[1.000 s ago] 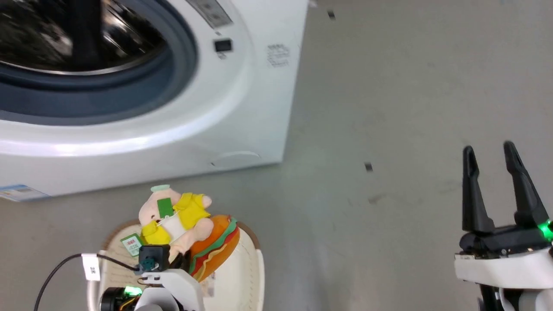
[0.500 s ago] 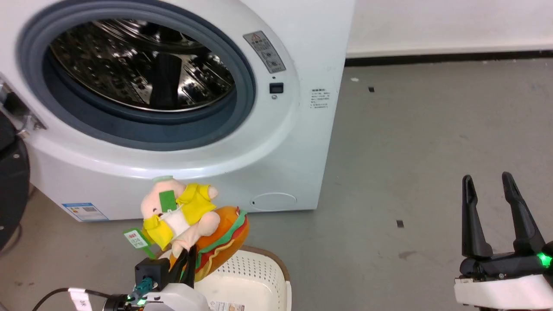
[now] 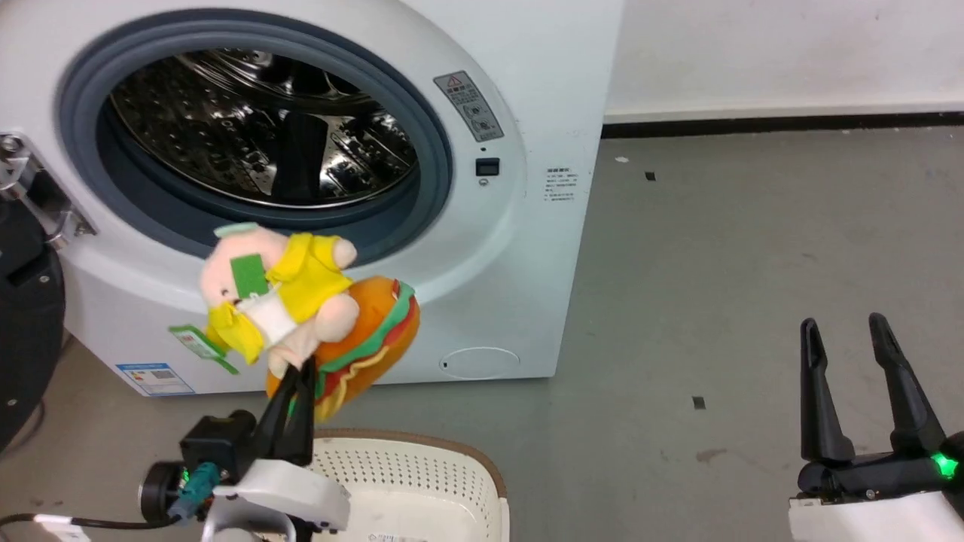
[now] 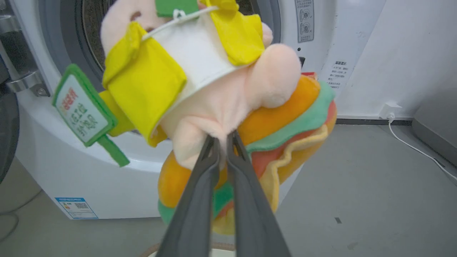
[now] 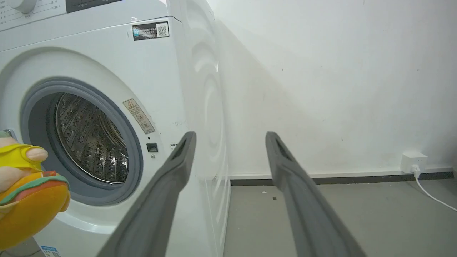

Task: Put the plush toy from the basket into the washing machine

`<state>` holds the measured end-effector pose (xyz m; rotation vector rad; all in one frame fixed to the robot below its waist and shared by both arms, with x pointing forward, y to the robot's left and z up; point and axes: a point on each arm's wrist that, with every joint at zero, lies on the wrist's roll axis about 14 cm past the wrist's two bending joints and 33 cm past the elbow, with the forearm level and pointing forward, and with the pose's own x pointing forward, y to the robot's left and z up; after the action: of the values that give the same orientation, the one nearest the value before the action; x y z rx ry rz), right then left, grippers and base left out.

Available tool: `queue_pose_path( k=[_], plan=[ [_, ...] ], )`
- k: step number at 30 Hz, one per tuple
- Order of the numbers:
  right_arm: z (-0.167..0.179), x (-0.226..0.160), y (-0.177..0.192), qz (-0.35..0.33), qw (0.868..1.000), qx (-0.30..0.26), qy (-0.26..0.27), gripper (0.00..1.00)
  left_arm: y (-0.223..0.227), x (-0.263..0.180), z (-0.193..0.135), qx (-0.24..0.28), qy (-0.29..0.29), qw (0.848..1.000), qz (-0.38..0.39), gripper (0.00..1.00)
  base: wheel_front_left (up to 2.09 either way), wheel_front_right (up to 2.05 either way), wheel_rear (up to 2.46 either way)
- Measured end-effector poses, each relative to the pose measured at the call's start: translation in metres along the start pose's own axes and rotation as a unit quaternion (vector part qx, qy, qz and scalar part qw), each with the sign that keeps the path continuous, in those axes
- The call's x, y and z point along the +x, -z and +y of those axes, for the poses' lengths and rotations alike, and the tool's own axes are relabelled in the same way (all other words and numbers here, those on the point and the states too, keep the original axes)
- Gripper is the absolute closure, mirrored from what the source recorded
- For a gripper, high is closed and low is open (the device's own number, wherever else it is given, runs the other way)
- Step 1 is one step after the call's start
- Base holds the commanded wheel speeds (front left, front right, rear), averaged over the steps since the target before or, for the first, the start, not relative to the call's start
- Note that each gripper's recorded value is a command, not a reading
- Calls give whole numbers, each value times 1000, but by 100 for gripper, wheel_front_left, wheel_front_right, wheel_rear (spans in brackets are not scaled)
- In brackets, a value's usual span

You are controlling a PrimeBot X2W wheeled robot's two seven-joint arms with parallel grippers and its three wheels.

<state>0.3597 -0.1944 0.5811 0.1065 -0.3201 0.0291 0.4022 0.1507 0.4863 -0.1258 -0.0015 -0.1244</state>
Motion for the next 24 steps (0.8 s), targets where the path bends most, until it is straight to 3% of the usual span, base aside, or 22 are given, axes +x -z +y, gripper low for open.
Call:
queue_pose_path(
  k=[10, 24],
  plan=[
    [-14, 15, 21, 21, 1000, -3, 20, 0, -26, 71, 30, 31, -5, 999, -14, 100, 0, 0, 0],
    [-50, 38, 77, 77, 995, -17, 63, 0, 2, 210, 64, 69, -5, 997, 32, 100, 0, 0, 0]
  ],
)
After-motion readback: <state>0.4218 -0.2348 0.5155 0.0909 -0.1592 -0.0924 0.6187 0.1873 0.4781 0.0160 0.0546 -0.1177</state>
